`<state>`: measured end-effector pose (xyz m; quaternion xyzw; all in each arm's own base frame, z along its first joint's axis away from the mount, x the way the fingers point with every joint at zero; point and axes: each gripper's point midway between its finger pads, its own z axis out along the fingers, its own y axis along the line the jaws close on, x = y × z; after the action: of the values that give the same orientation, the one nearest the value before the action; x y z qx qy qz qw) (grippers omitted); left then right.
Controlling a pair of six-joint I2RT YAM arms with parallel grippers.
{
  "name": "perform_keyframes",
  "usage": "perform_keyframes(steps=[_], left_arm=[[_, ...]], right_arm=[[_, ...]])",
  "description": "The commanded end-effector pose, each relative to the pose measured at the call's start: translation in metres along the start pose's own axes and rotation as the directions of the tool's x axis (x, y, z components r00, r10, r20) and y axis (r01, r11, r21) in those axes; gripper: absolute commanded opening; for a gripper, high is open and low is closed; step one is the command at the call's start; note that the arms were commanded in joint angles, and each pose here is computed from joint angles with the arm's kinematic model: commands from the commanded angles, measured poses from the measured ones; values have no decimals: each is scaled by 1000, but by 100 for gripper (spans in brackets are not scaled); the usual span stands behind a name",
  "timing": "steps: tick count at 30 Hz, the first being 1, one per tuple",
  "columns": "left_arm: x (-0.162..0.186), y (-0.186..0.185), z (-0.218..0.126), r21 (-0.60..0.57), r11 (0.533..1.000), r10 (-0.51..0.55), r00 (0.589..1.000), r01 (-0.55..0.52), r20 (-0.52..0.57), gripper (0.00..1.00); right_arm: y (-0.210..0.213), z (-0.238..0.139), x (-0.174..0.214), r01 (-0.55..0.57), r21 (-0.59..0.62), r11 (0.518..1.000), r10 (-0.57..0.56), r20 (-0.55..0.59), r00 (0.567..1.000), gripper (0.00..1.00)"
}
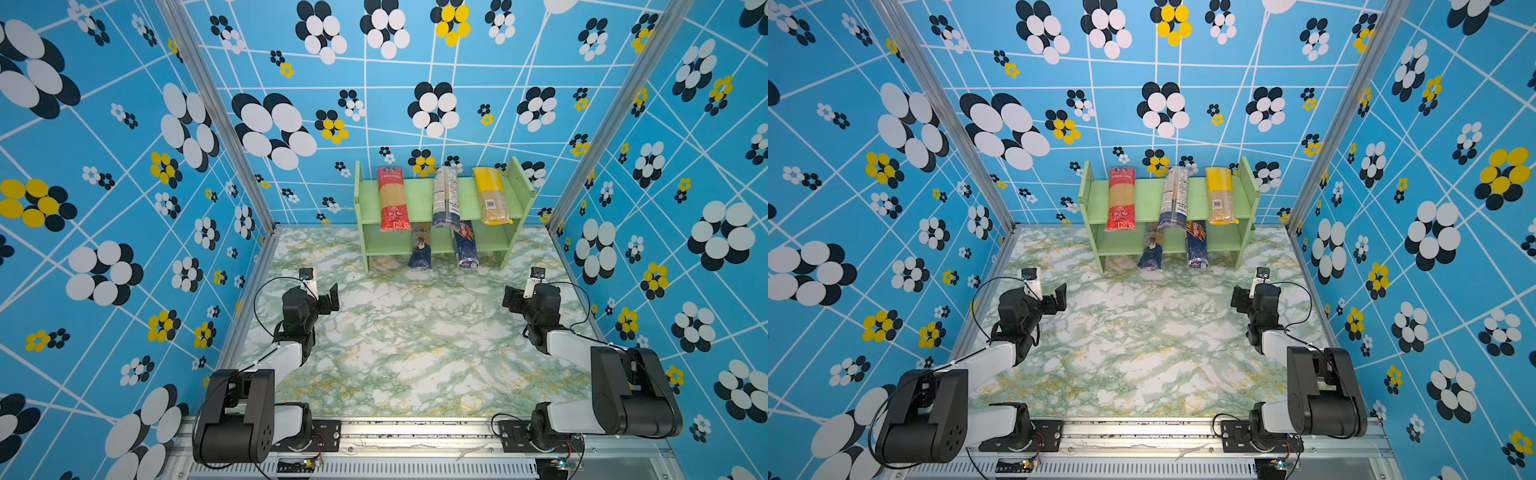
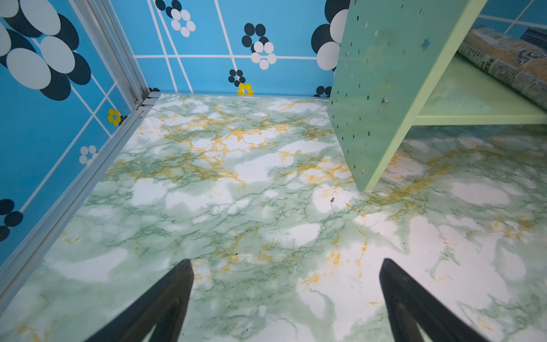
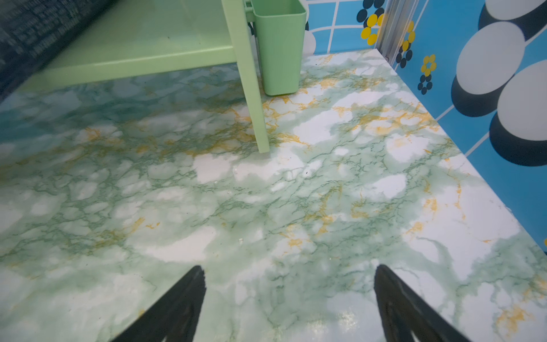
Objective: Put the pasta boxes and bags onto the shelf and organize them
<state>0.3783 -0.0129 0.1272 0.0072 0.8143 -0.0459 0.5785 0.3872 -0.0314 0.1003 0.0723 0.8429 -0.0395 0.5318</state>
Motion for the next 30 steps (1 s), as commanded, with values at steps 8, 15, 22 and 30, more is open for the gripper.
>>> perform_keyframes(steps=[8,15,22,30], left_arm=[[11,3,14,10,1000,25,999,-25,45,99],[22,4,21,9,1000,27,998,-28,54,99],[23,16,26,-62,998,3,1000,-2,8,99],[23,15,27,-65,998,11,1000,-11,4,99]], right_arm=[[0,2,1,-33,-18,999,35,126,991,91],[2,6,3,-26,-24,999,29,120,992,91],[5,8,3,-12,-26,1000,15,109,994,93],[6,9,3,-3,-22,1000,5,103,995,99]])
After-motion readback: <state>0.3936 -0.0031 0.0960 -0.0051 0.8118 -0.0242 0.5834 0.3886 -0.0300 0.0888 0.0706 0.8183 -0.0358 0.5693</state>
